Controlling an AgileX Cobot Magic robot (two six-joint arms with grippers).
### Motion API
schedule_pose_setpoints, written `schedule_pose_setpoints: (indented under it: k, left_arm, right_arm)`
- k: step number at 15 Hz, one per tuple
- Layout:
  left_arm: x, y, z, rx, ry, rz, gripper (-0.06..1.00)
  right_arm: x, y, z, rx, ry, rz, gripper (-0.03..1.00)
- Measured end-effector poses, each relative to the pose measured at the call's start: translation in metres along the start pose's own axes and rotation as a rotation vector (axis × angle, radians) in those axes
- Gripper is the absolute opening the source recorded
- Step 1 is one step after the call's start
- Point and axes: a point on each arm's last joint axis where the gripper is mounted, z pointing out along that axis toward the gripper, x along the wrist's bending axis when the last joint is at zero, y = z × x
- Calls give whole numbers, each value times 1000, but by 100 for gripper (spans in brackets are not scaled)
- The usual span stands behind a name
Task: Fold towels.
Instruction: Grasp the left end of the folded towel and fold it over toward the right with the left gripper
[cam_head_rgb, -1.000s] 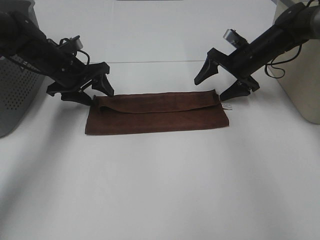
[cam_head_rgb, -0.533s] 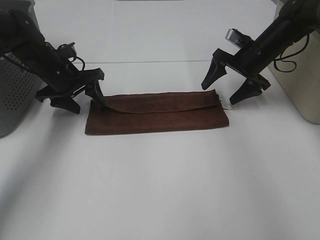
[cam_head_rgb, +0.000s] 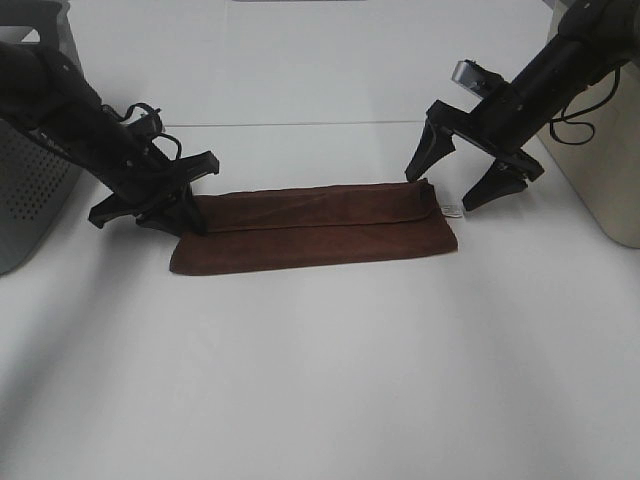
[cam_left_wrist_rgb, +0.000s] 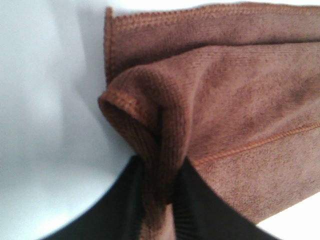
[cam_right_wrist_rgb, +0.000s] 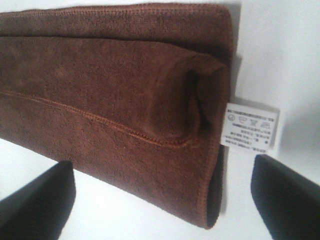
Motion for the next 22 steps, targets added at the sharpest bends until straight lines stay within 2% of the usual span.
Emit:
schedule_pose_setpoints:
  k: [1, 4, 7, 9, 10, 13, 14, 15, 16, 18, 20, 22]
  left_arm:
    - [2, -1, 0, 9, 20, 4, 4]
    - [2, 0, -15, -2, 94, 55, 3]
    - [-6, 6, -55, -38, 227, 110, 3]
    - [-17, 11, -77, -1, 256, 117, 3]
    - [-27, 14, -86, 6, 216, 107, 3]
    - [-70, 23, -103, -38, -58, 104, 3]
    - [-87, 21, -102, -36, -133, 113, 3]
    - [-102, 17, -94, -22, -179, 127, 3]
    - [-120, 9, -64, 32, -195, 157, 3]
    - [-138, 2, -33, 55, -198, 162, 3]
    - [-154, 0, -13, 4, -208, 140, 5]
    - [-163, -1, -6, -41, -219, 121, 12]
  right_arm:
    - [0, 0, 0, 0, 0, 0, 89]
    - [0, 0, 0, -1, 0, 0, 89]
    - [0, 0, 0, 0, -2, -1, 89]
    - [0, 0, 0, 0, -3, -1, 89]
    - [0, 0, 0, 0, -4, -1, 89]
    - [0, 0, 0, 0, -4, -1, 89]
    - [0, 0, 0, 0, -4, -1, 89]
    - [0, 0, 0, 0, -4, -1, 89]
    - [0, 0, 0, 0, -2, -1, 89]
    - [0, 0, 0, -2, 4, 2, 89]
    - [0, 0, 0, -2, 4, 2, 89]
    - [0, 0, 0, -1, 5, 2, 89]
